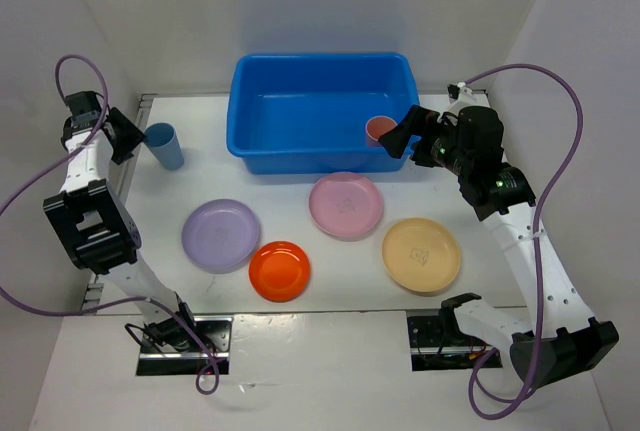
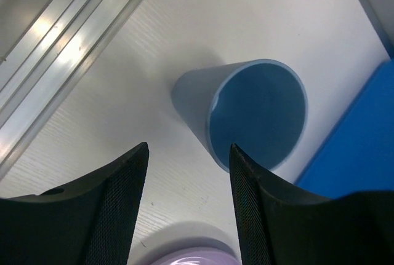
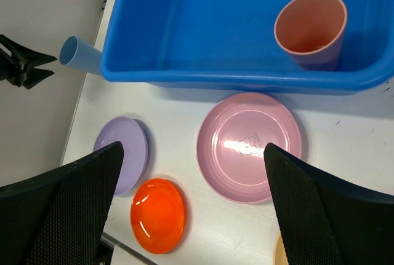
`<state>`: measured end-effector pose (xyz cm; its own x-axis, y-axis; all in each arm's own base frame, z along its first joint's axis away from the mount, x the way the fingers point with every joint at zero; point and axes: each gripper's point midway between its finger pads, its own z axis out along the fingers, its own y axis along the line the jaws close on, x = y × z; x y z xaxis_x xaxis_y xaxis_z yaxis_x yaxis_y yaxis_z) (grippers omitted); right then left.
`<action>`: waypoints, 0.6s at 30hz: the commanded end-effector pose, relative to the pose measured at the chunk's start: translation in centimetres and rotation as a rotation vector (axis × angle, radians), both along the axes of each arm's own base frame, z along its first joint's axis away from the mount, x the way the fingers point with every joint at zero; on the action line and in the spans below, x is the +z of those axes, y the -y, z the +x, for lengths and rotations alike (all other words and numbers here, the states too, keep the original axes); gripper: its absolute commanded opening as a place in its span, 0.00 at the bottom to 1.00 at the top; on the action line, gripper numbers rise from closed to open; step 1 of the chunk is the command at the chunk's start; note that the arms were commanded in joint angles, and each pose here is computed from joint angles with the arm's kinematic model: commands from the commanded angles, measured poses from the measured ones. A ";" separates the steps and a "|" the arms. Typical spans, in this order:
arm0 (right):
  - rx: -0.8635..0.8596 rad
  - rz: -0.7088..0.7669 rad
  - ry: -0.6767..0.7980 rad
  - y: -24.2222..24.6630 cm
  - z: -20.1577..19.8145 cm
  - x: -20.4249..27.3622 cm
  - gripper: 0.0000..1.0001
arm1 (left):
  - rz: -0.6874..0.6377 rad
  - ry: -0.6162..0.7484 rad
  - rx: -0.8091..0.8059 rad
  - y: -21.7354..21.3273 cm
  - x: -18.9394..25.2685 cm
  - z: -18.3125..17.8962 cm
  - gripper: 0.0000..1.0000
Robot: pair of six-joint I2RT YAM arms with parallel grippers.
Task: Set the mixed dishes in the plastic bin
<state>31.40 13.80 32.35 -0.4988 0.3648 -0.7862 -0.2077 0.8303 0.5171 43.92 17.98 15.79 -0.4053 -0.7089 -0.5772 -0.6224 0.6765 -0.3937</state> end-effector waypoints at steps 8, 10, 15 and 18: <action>0.000 -0.012 0.040 0.2 -0.4 0.6 0.99 | 0.064 -0.026 -0.031 -1.1 -1.3 1.7 0.63; 0.000 -0.012 0.040 0.2 -0.6 0.5 0.99 | 0.098 -0.031 -0.025 -1.5 -1.0 2.1 0.59; -0.008 -0.020 0.023 0.4 -0.7 0.1 0.99 | 0.178 -0.047 -0.055 -1.5 -0.6 3.7 0.48; -0.011 -0.013 0.017 0.5 -1.0 0.2 0.99 | 0.237 -0.059 -0.074 -1.0 0.6 4.9 0.22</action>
<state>31.06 13.57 31.99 -0.5010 0.3644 -0.7850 -0.1981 0.8347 0.5139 47.30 18.56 14.35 -0.4807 -0.6075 -0.6324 -0.6083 0.7504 -0.2585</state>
